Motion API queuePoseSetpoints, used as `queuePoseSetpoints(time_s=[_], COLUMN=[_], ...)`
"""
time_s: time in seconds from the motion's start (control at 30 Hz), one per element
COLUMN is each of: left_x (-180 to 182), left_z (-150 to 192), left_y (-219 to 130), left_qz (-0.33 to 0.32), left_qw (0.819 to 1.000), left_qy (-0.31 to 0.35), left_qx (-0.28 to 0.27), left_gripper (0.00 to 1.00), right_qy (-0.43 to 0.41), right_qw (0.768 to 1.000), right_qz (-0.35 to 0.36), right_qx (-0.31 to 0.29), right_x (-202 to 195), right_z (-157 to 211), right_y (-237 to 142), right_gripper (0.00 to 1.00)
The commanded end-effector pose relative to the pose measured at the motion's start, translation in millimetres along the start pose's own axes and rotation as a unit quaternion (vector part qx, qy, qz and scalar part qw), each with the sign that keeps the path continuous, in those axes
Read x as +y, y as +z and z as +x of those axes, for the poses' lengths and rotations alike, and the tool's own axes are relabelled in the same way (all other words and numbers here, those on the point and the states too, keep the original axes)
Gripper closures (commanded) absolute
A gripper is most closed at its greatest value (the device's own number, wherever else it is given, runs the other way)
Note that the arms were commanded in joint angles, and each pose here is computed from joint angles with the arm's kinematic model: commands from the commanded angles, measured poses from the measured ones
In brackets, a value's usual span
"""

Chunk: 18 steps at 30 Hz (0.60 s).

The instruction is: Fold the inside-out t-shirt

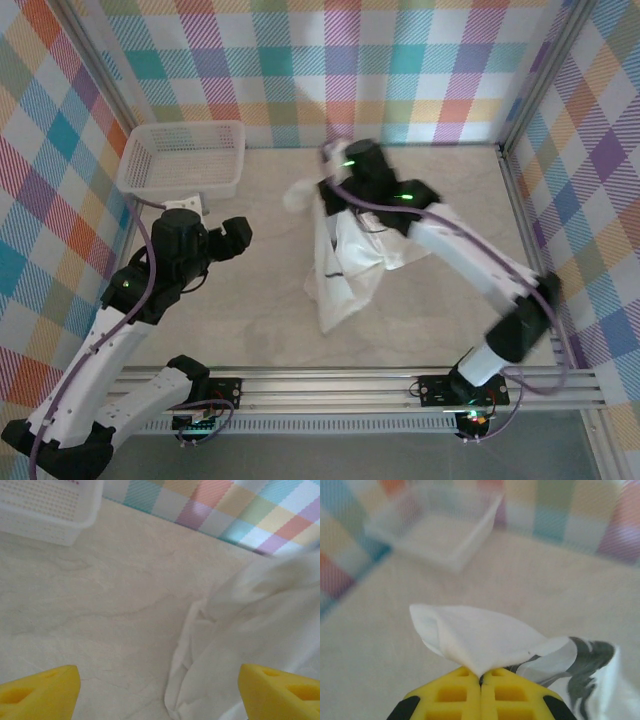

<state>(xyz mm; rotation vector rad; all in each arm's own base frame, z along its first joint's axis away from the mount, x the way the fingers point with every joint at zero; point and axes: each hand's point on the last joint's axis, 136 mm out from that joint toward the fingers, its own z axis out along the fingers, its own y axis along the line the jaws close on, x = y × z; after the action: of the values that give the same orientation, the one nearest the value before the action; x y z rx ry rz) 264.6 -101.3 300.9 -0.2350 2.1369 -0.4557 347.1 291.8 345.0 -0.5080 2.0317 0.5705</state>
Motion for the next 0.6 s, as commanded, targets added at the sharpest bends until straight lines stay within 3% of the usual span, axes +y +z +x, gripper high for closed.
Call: queuePoseSetpoints(time_s=[0.0,0.07,0.17,0.2,0.27,0.33,0.37,0.4,0.43,0.57], left_x=[-17.4,-26.9,-50.6,-58.9,-70.7,-81.6,-84.7,-87.7,-89.8,-98.9], left_z=[-5.1,1.8,18.6,25.7,38.8,54.3,61.9,69.4,78.0,105.4], left_y=[7.3,18.4,40.8,49.3,65.5,81.6,88.2,95.1,101.5,124.7], left_qz=[0.037,0.057,0.111,0.129,0.153,0.173,0.174,0.171,0.165,0.146], left_qw=[0.999,0.998,0.990,0.986,0.977,0.967,0.963,0.960,0.957,0.946], left_qy=[0.011,0.019,0.031,0.033,0.034,0.042,0.049,0.060,0.074,0.118], left_qx=[0.006,0.028,0.082,0.104,0.142,0.181,0.197,0.213,0.228,0.263], left_gripper=[0.18,0.18,0.17,0.17,0.17,0.17,0.17,0.17,0.17,0.17], right_qy=[0.077,0.126,0.186,0.208,0.254,0.283,0.292,0.293,0.288,0.256], right_qw=[0.997,0.990,0.973,0.962,0.932,0.906,0.896,0.891,0.892,0.913], right_qz=[0.011,0.057,0.075,0.079,0.112,0.139,0.149,0.151,0.154,0.194], right_qx=[-0.018,0.013,0.117,0.157,0.231,0.282,0.299,0.311,0.313,0.250], right_x=[-35.0,-69.8,-88.1,-90.5,-99.6,-104.6,-105.6,-104.8,-105.3,-124.0], right_z=[25.2,69.9,166.8,201.0,261.9,306.4,318.9,323.9,322.1,280.7], right_y=[-25.3,-32.1,-23.5,-19.3,-18.7,-23.0,-26.6,-29.1,-32.2,-39.6], right_gripper=[1.00,1.00,1.00,0.96,0.97,0.95,0.83,0.64,0.52,0.35])
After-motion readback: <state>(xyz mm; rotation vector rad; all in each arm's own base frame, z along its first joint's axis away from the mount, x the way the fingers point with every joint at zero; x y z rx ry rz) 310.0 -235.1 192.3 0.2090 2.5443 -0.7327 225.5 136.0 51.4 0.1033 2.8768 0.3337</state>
